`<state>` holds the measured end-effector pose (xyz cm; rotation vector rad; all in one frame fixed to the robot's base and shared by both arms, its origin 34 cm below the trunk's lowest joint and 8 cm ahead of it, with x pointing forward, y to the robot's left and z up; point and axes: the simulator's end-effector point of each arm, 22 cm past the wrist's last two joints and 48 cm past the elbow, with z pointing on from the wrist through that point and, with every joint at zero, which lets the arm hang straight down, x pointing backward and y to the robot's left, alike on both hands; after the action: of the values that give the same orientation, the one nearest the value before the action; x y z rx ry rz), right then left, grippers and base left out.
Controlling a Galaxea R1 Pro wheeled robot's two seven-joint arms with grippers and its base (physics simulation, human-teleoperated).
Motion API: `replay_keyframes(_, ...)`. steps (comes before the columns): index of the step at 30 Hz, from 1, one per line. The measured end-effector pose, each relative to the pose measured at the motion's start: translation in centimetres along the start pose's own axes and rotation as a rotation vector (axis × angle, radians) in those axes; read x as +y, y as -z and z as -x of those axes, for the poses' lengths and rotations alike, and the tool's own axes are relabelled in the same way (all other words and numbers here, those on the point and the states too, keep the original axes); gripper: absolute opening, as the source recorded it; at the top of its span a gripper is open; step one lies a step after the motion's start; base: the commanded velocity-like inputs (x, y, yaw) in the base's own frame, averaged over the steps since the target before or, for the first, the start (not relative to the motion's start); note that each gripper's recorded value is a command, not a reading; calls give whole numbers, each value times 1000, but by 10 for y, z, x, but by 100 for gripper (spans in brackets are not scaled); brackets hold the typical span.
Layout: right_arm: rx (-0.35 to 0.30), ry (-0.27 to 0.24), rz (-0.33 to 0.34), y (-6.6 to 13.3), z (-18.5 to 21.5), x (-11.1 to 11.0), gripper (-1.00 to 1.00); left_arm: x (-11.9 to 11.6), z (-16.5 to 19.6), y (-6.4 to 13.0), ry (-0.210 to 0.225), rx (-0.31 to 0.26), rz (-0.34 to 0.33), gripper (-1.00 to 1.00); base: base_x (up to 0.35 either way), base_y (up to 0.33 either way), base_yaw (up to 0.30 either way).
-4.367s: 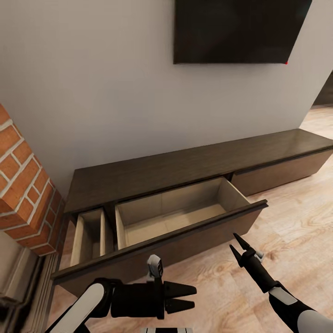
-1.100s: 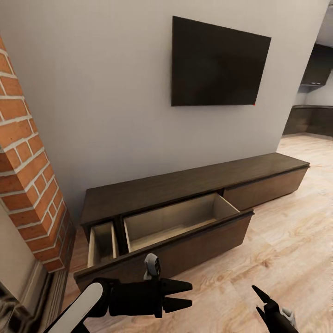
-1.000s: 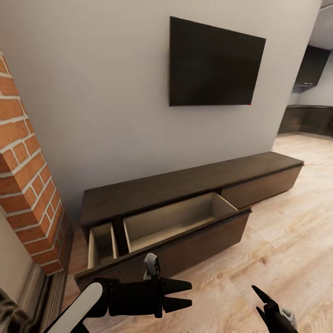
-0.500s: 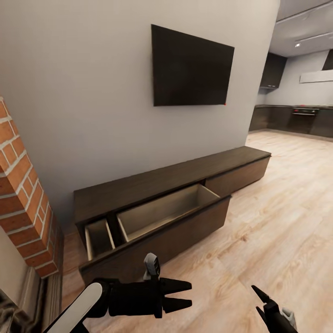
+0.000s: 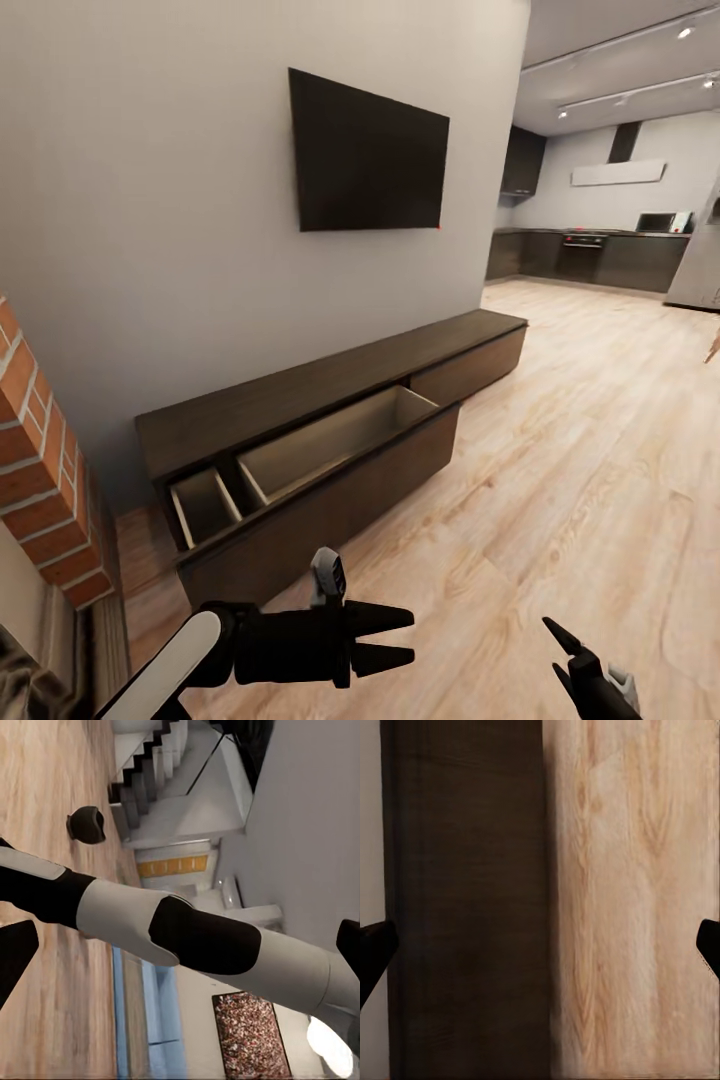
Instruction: Place each of the two pumpkins and all three candles from the living room inside a cabinet in the living room (use any cabinet), then make sure every cabinet is closed, and position the cauldron so it is next to a table in the living room.
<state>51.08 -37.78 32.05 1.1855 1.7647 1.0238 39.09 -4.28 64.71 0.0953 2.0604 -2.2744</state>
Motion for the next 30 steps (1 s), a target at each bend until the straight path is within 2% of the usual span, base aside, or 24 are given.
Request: replay_keyframes(30,-12,13,14,-1,2,7,100,-4,-2,0,-16,1,1,100,-291,158,-277)
